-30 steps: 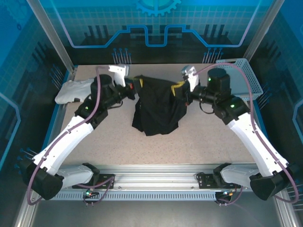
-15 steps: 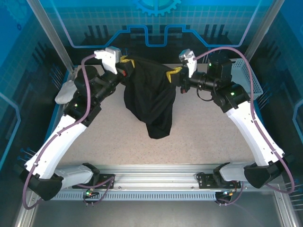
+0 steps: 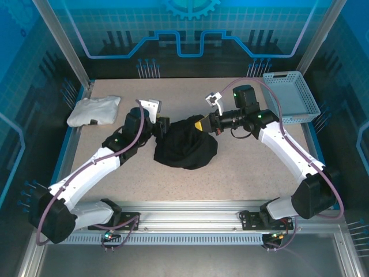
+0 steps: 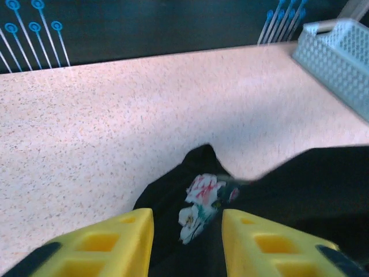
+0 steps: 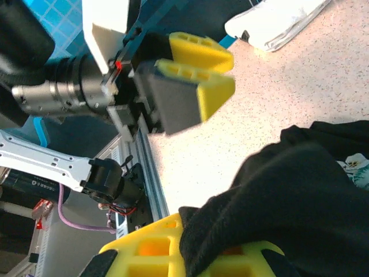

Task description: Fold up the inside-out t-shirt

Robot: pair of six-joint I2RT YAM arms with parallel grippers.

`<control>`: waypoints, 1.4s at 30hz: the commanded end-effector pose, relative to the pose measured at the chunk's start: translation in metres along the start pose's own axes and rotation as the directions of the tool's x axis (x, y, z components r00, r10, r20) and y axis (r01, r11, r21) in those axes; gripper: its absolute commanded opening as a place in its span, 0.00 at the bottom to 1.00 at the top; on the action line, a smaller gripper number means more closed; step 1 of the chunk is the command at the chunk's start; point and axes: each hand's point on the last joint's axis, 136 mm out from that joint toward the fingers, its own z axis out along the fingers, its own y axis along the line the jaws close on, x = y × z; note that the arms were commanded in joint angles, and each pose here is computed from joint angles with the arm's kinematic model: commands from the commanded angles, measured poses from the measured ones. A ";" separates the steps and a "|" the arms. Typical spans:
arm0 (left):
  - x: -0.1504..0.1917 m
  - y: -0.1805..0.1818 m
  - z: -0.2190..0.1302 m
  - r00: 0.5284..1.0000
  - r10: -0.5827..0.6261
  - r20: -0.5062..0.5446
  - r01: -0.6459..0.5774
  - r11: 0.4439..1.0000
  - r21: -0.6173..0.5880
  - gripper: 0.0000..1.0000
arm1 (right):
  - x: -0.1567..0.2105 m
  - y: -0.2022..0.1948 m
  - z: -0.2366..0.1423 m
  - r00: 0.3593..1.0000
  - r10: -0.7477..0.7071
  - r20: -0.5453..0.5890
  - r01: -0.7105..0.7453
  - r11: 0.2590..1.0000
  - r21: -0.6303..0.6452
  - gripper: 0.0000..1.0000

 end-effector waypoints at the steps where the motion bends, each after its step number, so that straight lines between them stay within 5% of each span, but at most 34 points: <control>1: -0.002 -0.014 -0.027 0.999 -0.027 0.038 0.026 0.999 0.037 0.56 | -0.012 0.006 -0.005 0.999 -0.001 0.039 0.002 1.000 -0.031 0.00; 5: 0.013 -0.077 -0.042 1.000 -0.007 0.030 -0.004 0.940 0.340 0.53 | -0.010 0.003 -0.003 0.999 0.010 0.033 -0.009 1.000 -0.024 0.00; 8: 0.019 -0.103 -0.035 1.000 -0.001 -0.012 0.007 0.894 0.448 0.49 | -0.009 0.001 -0.003 0.999 0.012 0.031 -0.011 1.000 -0.013 0.00; 22: 0.027 -0.126 0.004 0.997 0.019 -0.072 0.020 0.862 0.507 0.34 | -0.010 0.000 -0.006 1.000 0.005 0.030 -0.005 1.000 0.010 0.00; 29: 0.020 -0.121 0.009 0.999 0.012 -0.050 0.013 0.881 0.473 0.02 | -0.008 -0.004 -0.011 1.000 -0.010 0.020 0.009 0.999 0.053 0.00; 34: -0.008 -0.131 -0.019 0.998 -0.058 -0.015 0.057 0.844 0.533 0.00 | -0.008 -0.026 -0.021 0.996 -0.074 -0.042 0.083 0.956 0.282 0.01; 38: -0.045 -0.142 -0.056 0.974 -0.227 -0.020 0.191 0.763 0.617 0.00 | -0.020 -0.038 -0.029 0.988 -0.140 -0.071 0.157 0.877 0.453 0.11; 42: -0.063 -0.134 -0.061 0.924 -0.379 -0.050 0.335 0.740 0.583 0.00 | -0.045 -0.046 -0.043 0.984 -0.171 -0.050 0.166 0.783 0.600 0.26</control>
